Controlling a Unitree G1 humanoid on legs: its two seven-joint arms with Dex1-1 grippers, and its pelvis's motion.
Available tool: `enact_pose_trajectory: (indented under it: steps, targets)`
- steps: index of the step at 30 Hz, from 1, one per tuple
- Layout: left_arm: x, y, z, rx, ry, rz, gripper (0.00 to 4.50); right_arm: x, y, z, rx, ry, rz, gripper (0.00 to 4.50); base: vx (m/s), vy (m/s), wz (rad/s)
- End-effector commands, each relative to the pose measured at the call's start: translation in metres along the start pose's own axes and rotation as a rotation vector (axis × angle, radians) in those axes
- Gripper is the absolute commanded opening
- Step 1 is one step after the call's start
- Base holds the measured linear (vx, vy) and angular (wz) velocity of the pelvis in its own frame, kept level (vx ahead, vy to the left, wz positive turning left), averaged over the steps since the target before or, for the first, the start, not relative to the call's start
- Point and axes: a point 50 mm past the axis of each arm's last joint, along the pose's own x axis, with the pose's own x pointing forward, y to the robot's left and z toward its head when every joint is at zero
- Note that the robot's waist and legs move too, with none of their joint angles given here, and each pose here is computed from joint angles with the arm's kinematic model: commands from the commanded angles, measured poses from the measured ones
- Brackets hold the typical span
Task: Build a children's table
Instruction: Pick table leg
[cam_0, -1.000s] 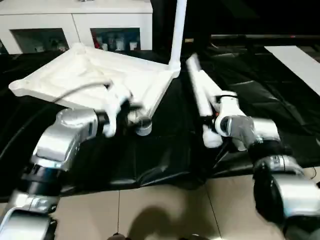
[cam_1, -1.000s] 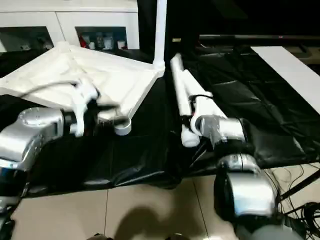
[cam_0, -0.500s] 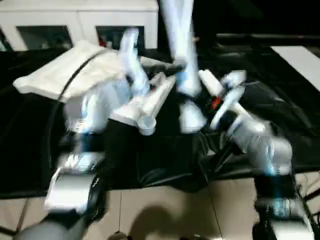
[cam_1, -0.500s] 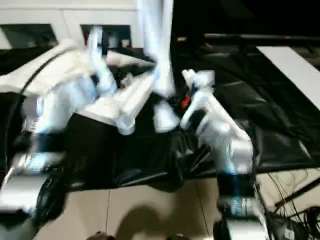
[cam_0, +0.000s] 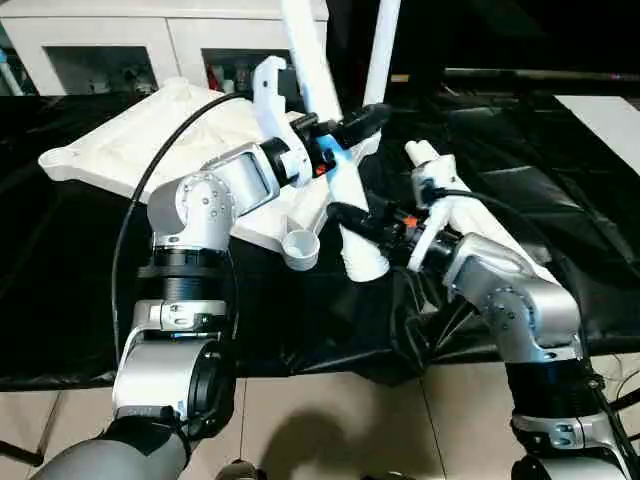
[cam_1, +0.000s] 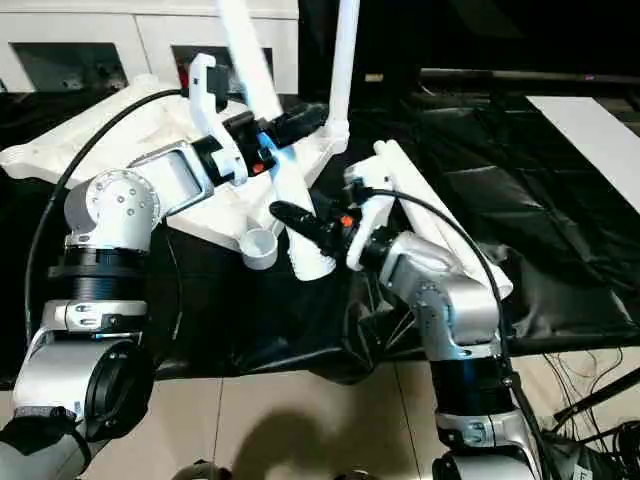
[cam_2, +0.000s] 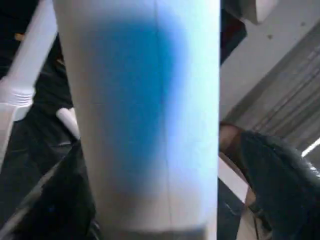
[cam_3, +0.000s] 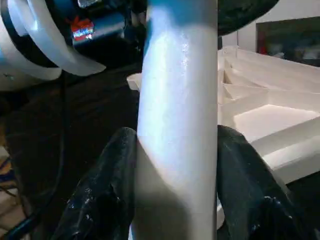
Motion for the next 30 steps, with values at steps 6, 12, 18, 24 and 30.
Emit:
enact_pose_trajectory:
  steps: [6,12,18,24,30]
  targets:
    - [0.0002,0.0034,-0.0005,0.011,-0.010,0.067,3.64,0.0037,0.0016,0.0025,-0.050,0.004,-0.007,1.85,0.000,0.000,0.00]
    - [-0.0003,0.0046,-0.0006,0.031,-0.029,0.087,3.14,0.0046,-0.0005,0.0021,-0.073,0.011,-0.029,1.85,0.000,0.000,0.00]
    - [-0.0016,0.0039,-0.0005,0.072,-0.029,0.075,2.58,0.0066,0.0000,0.0017,-0.081,0.012,-0.035,1.85,0.000,0.000,0.00]
    - [-0.0035,-0.0007,-0.0022,0.102,-0.005,0.019,2.14,0.0077,0.0003,0.0017,-0.066,0.003,-0.020,2.57,0.000,0.000,0.00]
    - [-0.0045,-0.0039,-0.0034,0.116,0.014,-0.023,1.84,0.0075,0.0016,0.0009,-0.071,0.012,-0.001,3.14,0.000,0.000,0.00]
